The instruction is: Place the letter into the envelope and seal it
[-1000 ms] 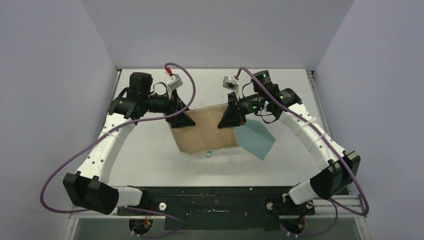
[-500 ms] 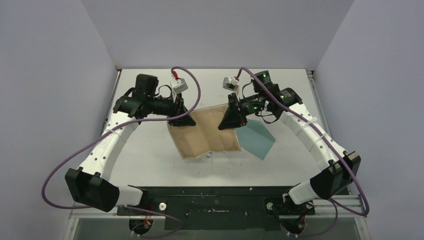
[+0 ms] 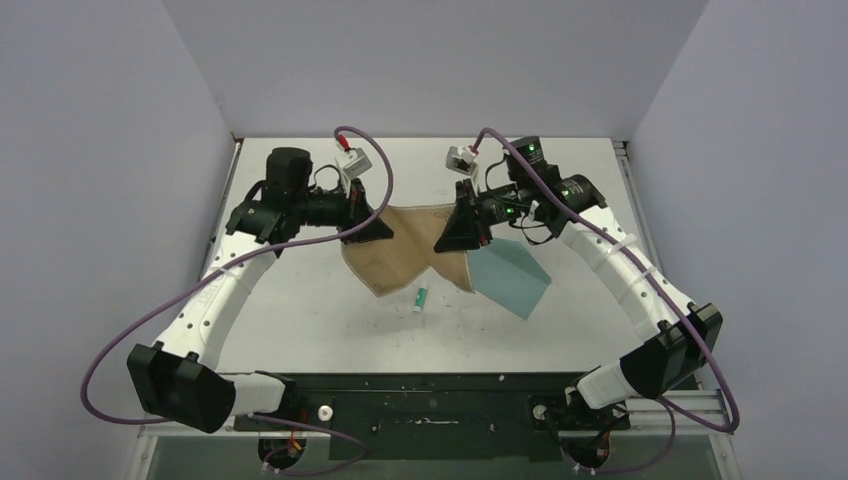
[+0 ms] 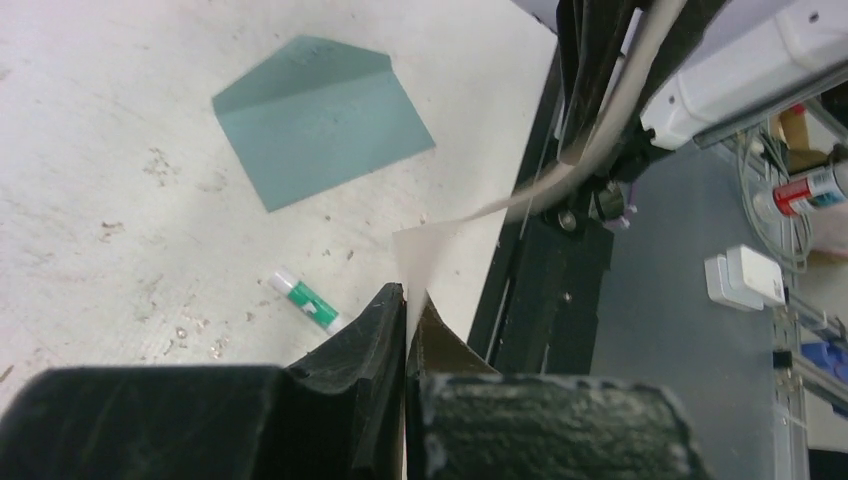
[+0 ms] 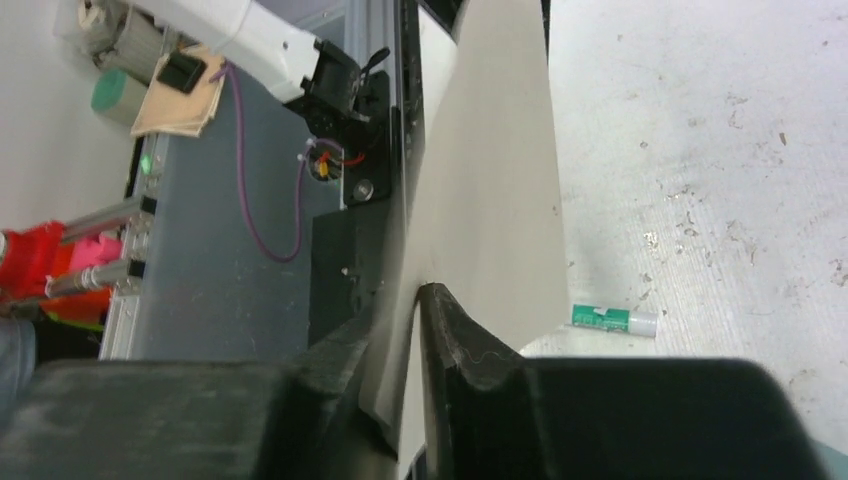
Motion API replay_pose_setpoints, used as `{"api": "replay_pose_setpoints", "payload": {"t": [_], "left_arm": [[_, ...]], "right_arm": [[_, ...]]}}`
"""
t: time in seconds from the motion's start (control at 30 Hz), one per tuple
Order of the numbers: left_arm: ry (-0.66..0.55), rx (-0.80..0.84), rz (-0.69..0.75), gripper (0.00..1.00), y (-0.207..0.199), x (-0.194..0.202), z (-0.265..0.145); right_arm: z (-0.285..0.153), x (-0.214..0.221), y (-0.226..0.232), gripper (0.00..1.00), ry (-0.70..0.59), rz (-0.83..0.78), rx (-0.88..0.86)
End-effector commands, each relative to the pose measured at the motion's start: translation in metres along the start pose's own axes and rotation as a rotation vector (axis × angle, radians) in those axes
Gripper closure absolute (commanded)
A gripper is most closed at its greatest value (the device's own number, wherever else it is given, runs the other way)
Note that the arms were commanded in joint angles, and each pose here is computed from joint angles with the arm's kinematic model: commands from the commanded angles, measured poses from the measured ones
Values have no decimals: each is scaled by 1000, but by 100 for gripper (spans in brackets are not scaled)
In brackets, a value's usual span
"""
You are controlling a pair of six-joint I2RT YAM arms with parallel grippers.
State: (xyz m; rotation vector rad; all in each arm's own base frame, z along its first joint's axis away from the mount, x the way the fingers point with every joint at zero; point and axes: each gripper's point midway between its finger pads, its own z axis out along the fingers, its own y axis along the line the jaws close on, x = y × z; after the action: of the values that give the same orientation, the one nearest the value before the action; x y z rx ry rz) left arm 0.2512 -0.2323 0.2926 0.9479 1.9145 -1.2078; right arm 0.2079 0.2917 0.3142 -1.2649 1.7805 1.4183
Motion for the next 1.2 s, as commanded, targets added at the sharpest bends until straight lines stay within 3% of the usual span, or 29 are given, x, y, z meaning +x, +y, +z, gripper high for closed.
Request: {"api": "replay_pose_setpoints", "payload": {"t": [0.0, 0.1, 0.17, 0.3, 0.47, 0.7, 0.83, 0.93, 1.17], "left_arm": [[-258, -63, -10, 100, 2, -58, -2], [-327, -87, -75, 100, 10, -65, 0], [-357, -118, -105, 100, 18, -68, 1], [-413, -141, -129, 100, 25, -77, -1], [-405, -109, -131, 100, 24, -81, -3], [-313, 43, -81, 100, -1, -71, -12], [-284, 154, -11, 100, -27, -67, -18], [-292, 211, 44, 100, -45, -70, -25], [-282, 284, 96, 100, -65, -72, -35]], "right_arm": [[6, -32, 5, 77, -100, -48, 32], [27, -36, 6, 44, -144, -12, 52], [41, -35, 15, 30, -162, -7, 21], [59, -28, 34, 21, -146, -13, -71], [41, -35, 40, 4, -169, -72, -51], [-16, -61, -10, 1, -359, 0, 213], [-18, -57, -33, 1, -369, 18, 261], [-8, -48, -42, 2, -330, 31, 229], [10, -42, 7, 16, -258, -40, -64]]}}
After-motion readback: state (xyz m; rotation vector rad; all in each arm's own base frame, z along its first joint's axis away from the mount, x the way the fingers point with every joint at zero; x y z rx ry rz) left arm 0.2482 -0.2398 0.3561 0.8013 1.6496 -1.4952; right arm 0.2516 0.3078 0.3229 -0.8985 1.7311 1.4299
